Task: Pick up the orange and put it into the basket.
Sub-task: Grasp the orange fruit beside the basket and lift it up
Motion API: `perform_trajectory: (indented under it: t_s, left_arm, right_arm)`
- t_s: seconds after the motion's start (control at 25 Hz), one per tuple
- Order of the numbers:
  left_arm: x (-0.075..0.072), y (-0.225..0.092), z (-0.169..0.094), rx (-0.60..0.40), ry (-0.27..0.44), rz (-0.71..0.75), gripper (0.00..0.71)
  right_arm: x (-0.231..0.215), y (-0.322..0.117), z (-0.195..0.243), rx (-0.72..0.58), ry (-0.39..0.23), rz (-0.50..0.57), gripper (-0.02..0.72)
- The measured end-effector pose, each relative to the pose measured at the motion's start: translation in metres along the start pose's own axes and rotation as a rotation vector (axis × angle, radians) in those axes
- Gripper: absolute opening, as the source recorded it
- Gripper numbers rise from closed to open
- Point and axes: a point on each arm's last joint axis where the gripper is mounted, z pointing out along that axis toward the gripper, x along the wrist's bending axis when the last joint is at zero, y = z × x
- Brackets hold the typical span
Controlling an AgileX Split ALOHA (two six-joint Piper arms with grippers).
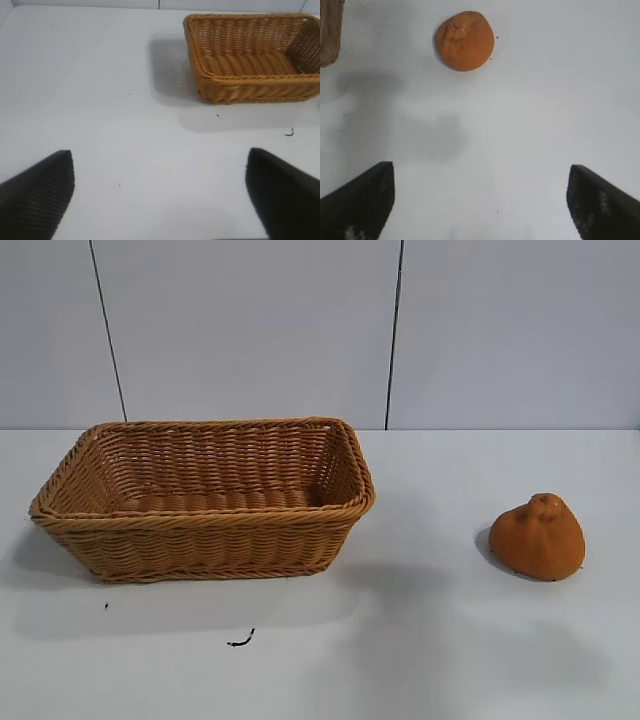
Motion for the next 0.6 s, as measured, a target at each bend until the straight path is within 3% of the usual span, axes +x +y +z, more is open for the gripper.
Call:
perform_trajectory:
  t_s: [0.24, 0.6]
  left_arm:
    - [0.000, 0.000, 0.000, 0.000, 0.000, 0.000, 0.666]
    - [0.000, 0.000, 0.000, 0.000, 0.000, 0.000, 0.666]
  right_arm:
    - [0.016, 0.043, 0.064, 0.093, -0.003, -0.066, 0.638]
    - [0.003, 0.038, 0.160, 0.280, -0.072, -0.062, 0.638]
